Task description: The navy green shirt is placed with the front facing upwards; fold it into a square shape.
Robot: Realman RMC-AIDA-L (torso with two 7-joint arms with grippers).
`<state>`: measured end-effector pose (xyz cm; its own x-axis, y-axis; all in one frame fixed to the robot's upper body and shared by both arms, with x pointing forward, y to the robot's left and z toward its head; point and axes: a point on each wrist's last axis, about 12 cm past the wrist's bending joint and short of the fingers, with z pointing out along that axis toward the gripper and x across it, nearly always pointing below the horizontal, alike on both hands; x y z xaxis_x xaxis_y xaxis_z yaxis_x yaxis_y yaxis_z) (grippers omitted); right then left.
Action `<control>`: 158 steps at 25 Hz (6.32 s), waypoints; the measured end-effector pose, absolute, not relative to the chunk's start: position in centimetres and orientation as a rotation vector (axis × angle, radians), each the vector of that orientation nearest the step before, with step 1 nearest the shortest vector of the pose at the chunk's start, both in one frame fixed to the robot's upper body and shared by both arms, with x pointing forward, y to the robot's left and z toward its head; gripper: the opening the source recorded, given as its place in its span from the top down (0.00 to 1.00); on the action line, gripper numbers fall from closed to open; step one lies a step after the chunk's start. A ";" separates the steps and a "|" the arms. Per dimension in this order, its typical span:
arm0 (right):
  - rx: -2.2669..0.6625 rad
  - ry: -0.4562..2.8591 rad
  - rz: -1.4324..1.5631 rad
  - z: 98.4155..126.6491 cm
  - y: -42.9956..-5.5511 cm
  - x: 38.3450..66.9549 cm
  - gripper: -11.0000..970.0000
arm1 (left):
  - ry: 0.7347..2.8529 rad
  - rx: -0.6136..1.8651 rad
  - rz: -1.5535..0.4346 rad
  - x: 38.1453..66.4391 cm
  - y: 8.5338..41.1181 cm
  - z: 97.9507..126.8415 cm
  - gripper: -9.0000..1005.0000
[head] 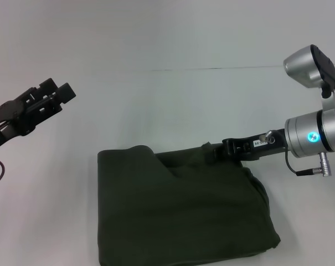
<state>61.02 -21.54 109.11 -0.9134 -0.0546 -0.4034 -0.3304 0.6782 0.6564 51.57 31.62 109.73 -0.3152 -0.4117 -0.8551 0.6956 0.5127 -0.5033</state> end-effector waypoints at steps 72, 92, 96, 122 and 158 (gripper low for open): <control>-0.802 1.849 1.249 108.1 -33.2 47.6 0.04 | 1.658 0.215 -1.333 51.0 30.0 108.6 0.08; -1.053 1.727 0.938 103.7 -23.5 52.7 0.05 | 1.647 0.214 -1.331 51.1 29.2 108.3 0.08; -1.088 1.763 0.932 103.1 -23.4 52.3 0.05 | 1.648 0.219 -1.334 51.2 29.1 108.3 0.08; -1.180 1.737 0.967 103.1 -23.6 51.3 0.05 | 1.641 0.215 -1.334 51.4 29.0 108.4 0.08; -0.607 1.545 0.965 107.8 -32.4 49.0 0.05 | 2.673 -0.009 -1.333 56.0 27.5 108.0 0.08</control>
